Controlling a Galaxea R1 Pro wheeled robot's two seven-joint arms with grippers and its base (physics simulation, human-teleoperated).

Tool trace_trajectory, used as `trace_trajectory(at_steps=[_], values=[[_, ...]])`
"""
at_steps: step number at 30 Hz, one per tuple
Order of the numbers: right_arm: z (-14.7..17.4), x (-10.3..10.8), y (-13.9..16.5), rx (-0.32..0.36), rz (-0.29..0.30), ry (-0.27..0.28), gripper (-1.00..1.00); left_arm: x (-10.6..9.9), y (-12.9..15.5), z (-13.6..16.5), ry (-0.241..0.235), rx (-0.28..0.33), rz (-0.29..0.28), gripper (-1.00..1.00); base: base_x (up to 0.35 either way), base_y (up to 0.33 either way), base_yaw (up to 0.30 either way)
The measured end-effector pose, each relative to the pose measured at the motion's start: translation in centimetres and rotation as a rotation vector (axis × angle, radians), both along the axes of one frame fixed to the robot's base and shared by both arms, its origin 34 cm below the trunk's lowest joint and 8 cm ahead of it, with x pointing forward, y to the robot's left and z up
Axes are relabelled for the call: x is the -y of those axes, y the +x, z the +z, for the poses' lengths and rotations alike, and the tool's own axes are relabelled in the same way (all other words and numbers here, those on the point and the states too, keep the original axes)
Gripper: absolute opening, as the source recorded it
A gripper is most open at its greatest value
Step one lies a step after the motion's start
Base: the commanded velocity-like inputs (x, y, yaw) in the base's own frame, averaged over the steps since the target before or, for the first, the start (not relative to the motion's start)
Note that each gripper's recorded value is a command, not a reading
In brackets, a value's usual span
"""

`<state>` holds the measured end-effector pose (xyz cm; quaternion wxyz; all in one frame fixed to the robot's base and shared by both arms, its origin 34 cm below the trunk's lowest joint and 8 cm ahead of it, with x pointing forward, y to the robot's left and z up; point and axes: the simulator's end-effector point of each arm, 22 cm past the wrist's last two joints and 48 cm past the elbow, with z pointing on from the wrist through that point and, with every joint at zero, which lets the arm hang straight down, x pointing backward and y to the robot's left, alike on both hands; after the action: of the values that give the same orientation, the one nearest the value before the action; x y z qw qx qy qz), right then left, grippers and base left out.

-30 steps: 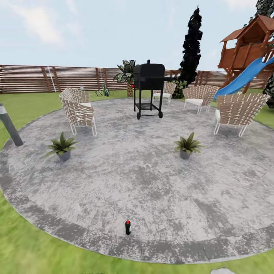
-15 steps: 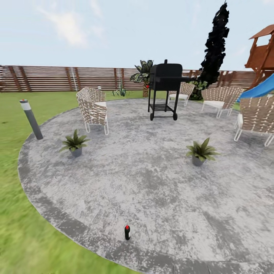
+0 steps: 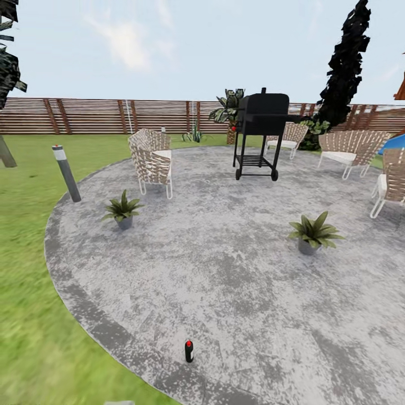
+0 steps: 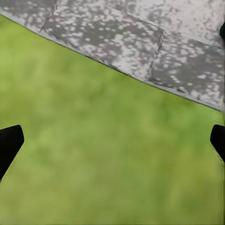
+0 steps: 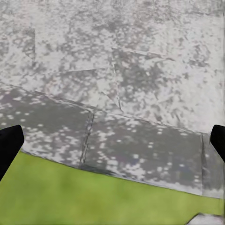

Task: Pick up the pesticide atomizer in the garden and spray insectifuge to fully cover both potted plants in the garden.

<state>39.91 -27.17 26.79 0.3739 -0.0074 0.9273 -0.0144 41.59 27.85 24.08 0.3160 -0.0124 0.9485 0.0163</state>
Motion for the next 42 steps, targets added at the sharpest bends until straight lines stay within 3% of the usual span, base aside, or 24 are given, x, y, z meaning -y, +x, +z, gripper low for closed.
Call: trace_trajectory(at_steps=[3,4,5,9,13,25,42], values=[[0.7,0.1,1.0,0.025,0.001,-0.002,1.0,0.4,3.3,1.3,-0.004,0.047,-0.009,1.0,0.002,-0.002,0.005],[2.1,0.1,3.3,0.074,0.003,-0.003,1.0,0.5,6.3,2.6,-0.006,0.087,-0.014,1.0,0.001,-0.001,0.002],[2.8,0.1,4.5,0.098,0.004,-0.003,1.0,0.6,7.5,3.2,-0.006,0.104,-0.015,1.0,0.0,0.0,0.0],[10.1,0.1,14.8,0.31,0.006,-0.004,1.0,1.4,16.8,8.3,-0.018,0.235,-0.017,1.0,0.0,0.0,0.0],[13.6,0.1,18.6,0.397,0.009,-0.003,1.0,1.7,19.6,10.3,-0.02,0.281,-0.018,1.0,0.0,0.0,0.0],[14.4,1.6,19.3,0.415,0.013,-0.029,1.0,1.2,19.3,10.0,-0.014,0.275,-0.022,1.0,0.0,0.0,-0.027],[14.4,1.8,19.2,0.413,0.011,-0.035,1.0,1.7,19.3,10.0,-0.024,0.277,-0.026,1.0,0.0,0.0,-0.288]])
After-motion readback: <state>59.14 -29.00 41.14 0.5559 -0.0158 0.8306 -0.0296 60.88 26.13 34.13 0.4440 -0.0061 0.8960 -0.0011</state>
